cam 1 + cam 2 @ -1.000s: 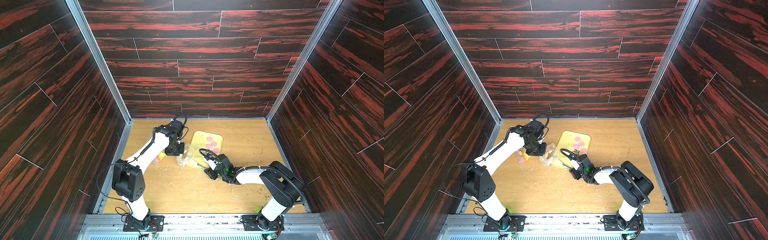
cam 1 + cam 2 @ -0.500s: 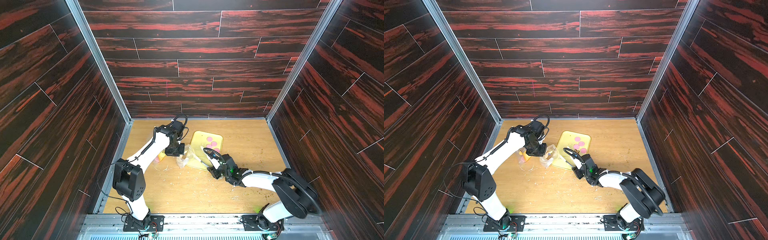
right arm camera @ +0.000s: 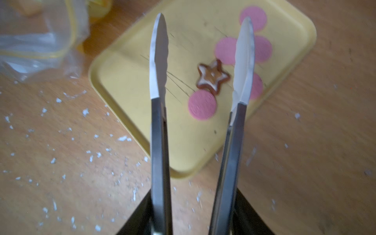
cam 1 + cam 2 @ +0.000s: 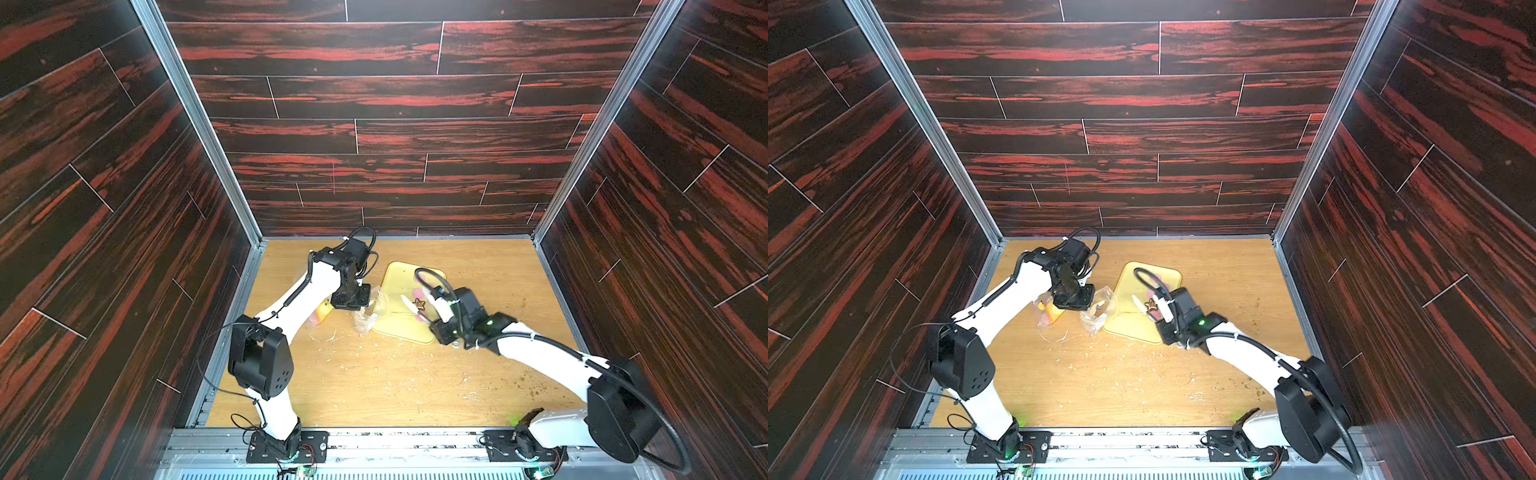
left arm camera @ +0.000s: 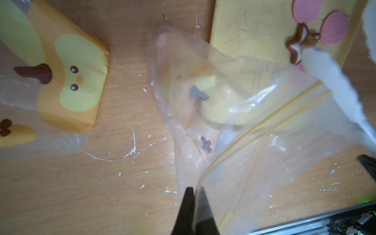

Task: Put the cookies into a resealable bag to prevent moisture
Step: Pick up the cookie from the tray.

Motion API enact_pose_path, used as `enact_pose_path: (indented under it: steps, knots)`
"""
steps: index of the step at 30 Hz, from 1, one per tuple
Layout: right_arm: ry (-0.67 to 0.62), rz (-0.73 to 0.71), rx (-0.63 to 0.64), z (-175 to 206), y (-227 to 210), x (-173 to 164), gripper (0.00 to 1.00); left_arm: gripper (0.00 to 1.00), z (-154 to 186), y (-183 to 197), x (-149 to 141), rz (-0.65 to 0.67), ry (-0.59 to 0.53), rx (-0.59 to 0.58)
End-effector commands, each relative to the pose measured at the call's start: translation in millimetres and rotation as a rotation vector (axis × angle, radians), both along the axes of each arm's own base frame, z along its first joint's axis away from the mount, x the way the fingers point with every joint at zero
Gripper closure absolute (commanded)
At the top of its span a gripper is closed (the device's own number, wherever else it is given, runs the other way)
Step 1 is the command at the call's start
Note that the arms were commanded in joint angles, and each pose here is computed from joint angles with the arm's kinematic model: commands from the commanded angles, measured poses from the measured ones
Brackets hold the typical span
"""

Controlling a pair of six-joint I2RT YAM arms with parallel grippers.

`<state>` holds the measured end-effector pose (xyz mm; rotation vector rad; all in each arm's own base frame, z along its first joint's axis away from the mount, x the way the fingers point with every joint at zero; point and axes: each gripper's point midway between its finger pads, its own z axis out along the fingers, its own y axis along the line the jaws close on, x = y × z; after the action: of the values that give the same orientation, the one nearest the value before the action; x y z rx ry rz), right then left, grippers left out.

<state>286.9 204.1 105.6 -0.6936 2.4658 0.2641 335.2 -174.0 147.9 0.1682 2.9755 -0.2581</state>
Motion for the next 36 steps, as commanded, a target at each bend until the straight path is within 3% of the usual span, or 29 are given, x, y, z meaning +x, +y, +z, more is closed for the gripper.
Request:
enact_pose_path:
  steps: [1, 10, 17, 26, 36]
  knots:
    - [0.12, -0.016, -0.027, 0.7, -18.3, -16.1, 0.46, 1.0, 4.1, -1.1, 1.0, -0.021, 0.008, -0.007]
    - [0.225, 0.083, -0.017, -5.8, -1.8, -12.5, 0.51, 1.0, 3.1, -3.4, 2.0, -0.031, 0.013, -0.013]
    - [0.244, 0.017, -0.085, -11.5, -8.0, 2.2, 0.51, 1.0, 1.3, -4.5, 1.1, -0.034, 0.02, -0.018]
    - [0.275, 0.022, -0.082, -14.3, 2.4, 12.0, 0.54, 1.0, 0.8, -6.1, 1.4, -0.038, 0.022, -0.025]
    - [0.299, 0.003, -0.213, -31.2, -5.1, 13.9, 0.54, 1.0, -2.9, -6.5, -0.3, -0.039, 0.033, -0.027]
